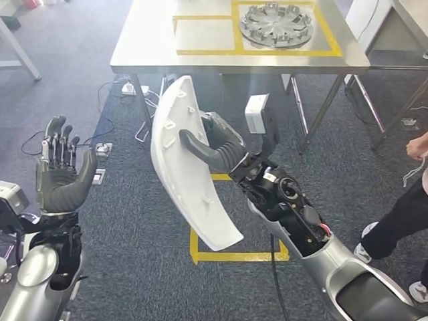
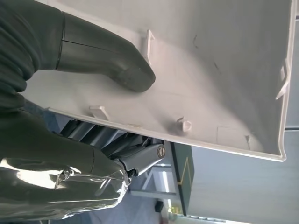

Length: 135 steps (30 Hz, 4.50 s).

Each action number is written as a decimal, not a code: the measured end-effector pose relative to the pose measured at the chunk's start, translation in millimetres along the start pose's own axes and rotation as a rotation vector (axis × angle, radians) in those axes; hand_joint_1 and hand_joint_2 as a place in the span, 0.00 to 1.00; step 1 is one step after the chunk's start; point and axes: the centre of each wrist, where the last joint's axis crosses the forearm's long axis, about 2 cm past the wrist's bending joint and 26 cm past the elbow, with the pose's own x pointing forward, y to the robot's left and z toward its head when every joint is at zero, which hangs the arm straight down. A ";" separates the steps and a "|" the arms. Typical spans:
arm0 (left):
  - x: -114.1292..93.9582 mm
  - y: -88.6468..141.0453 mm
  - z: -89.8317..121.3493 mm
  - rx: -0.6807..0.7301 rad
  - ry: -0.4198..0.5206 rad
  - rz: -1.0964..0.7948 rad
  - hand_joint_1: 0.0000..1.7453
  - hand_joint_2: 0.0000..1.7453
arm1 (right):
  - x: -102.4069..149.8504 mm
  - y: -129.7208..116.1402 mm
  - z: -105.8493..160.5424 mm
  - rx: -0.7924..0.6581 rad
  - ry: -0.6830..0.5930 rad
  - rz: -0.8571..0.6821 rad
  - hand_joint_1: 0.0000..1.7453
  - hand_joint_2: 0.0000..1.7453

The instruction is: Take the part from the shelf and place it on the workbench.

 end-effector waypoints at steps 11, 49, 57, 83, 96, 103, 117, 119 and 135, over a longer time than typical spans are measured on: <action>-0.7 -0.9 1.5 -0.004 0.004 0.004 0.00 1.00 | -3.1 0.4 3.6 -0.010 0.011 -0.007 1.00 1.00; 0.1 -4.9 -1.8 -0.025 -0.005 0.009 0.00 1.00 | -1.2 -2.5 7.1 -0.040 0.017 0.010 1.00 1.00; -1.8 -4.2 -0.3 -0.023 0.003 0.006 0.00 1.00 | -1.7 -2.0 7.4 -0.039 0.020 0.009 1.00 1.00; -1.6 -7.4 -2.2 -0.031 0.001 0.005 0.00 1.00 | 5.7 -22.8 -3.4 -0.067 -0.014 0.072 1.00 1.00; 0.2 -10.0 -6.2 -0.055 -0.010 0.019 0.00 1.00 | 9.3 -37.9 -9.8 -0.109 -0.032 0.145 1.00 1.00; -2.5 -11.3 -6.9 -0.062 -0.012 0.034 0.00 1.00 | 10.1 -57.1 -9.6 -0.151 -0.024 0.184 1.00 1.00; -4.6 -12.4 -10.7 -0.070 -0.023 0.047 0.00 1.00 | 35.3 -103.9 -20.7 -0.241 -0.066 0.303 1.00 1.00; -5.6 -12.2 -10.8 -0.071 -0.021 0.045 0.00 1.00 | 39.4 -113.3 -23.7 -0.252 -0.069 0.321 1.00 1.00; -11.4 -12.5 -11.5 -0.082 -0.020 0.037 0.00 1.00 | 30.2 -165.8 -24.1 -0.309 0.025 0.403 1.00 1.00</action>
